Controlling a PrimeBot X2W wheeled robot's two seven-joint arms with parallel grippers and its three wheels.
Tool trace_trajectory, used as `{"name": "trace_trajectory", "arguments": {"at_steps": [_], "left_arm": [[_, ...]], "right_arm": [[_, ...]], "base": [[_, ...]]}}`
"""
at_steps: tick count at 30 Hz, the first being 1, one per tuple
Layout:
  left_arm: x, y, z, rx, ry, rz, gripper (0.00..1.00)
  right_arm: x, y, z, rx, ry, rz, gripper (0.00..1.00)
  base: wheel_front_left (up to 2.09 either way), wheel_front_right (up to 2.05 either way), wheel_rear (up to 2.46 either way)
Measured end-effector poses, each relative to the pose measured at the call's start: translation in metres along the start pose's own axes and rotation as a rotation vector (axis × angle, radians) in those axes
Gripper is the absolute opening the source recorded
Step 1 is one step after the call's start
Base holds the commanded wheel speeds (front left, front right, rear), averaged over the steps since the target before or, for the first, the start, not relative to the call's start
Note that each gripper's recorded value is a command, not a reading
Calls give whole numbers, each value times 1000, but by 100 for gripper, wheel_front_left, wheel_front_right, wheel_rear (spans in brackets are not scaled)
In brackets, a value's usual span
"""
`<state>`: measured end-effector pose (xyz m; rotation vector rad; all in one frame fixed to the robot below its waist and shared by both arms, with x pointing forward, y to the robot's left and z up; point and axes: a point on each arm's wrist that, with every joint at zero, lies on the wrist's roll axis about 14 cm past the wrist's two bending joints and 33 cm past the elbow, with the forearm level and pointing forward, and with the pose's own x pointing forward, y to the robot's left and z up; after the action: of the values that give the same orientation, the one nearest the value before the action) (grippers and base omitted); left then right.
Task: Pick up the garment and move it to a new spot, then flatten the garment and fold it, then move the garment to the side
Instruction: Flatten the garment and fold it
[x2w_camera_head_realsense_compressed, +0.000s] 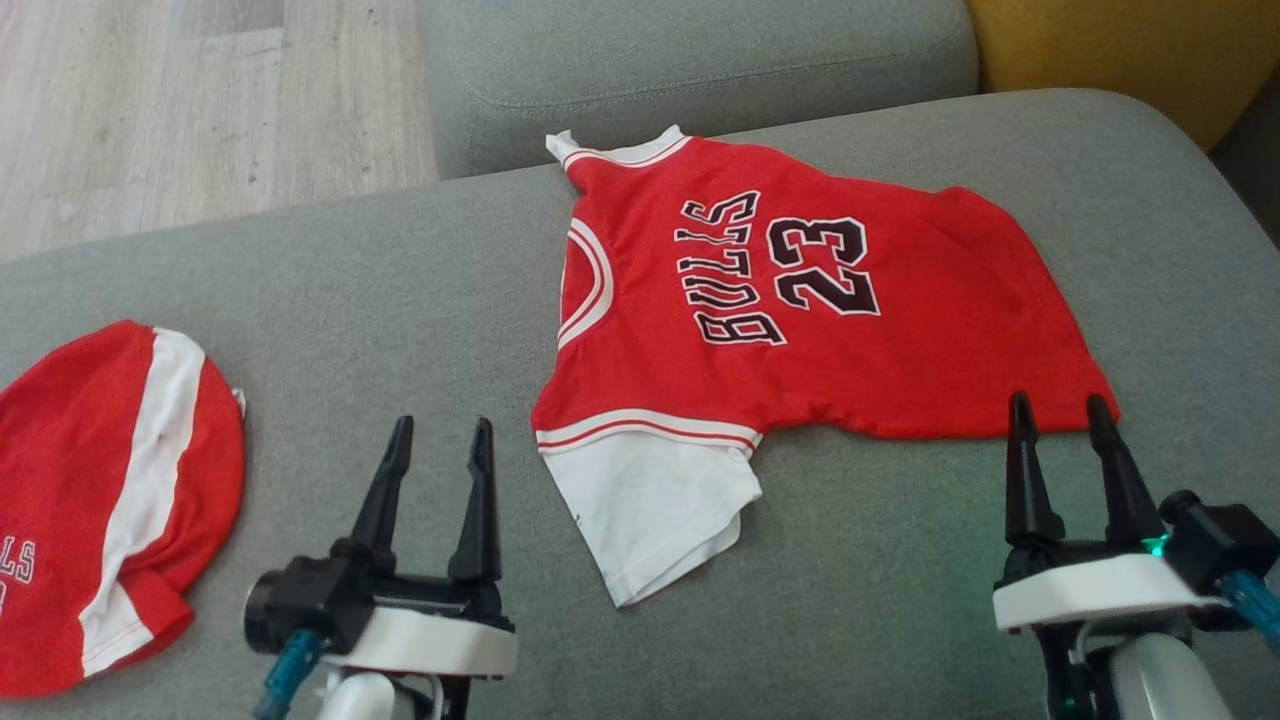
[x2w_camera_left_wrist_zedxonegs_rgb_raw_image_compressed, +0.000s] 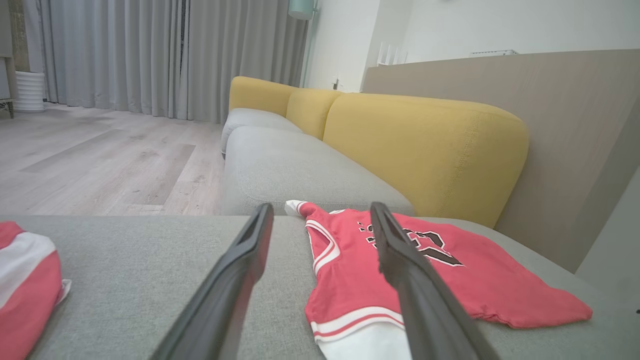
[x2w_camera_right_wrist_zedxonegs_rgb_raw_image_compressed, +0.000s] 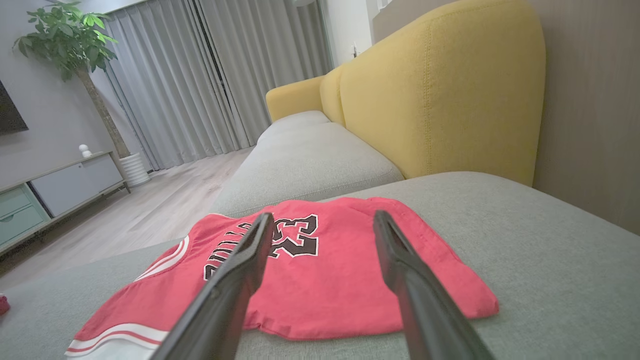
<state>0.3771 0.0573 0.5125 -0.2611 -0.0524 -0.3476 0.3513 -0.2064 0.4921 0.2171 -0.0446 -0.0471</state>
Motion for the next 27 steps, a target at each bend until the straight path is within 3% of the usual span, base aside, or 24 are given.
{"name": "trace_trajectory", "arguments": {"at_steps": [14, 27], "left_arm": [[0, -14, -22, -11, 67, -46, 100], [-23, -44, -131, -18, 529, -138, 100]], "right_arm": [[6, -9, 8, 1, -26, -27, 100], [19, -13, 8, -32, -23, -36, 100]], "base": [[0, 0, 0], [0, 0, 0]]}}
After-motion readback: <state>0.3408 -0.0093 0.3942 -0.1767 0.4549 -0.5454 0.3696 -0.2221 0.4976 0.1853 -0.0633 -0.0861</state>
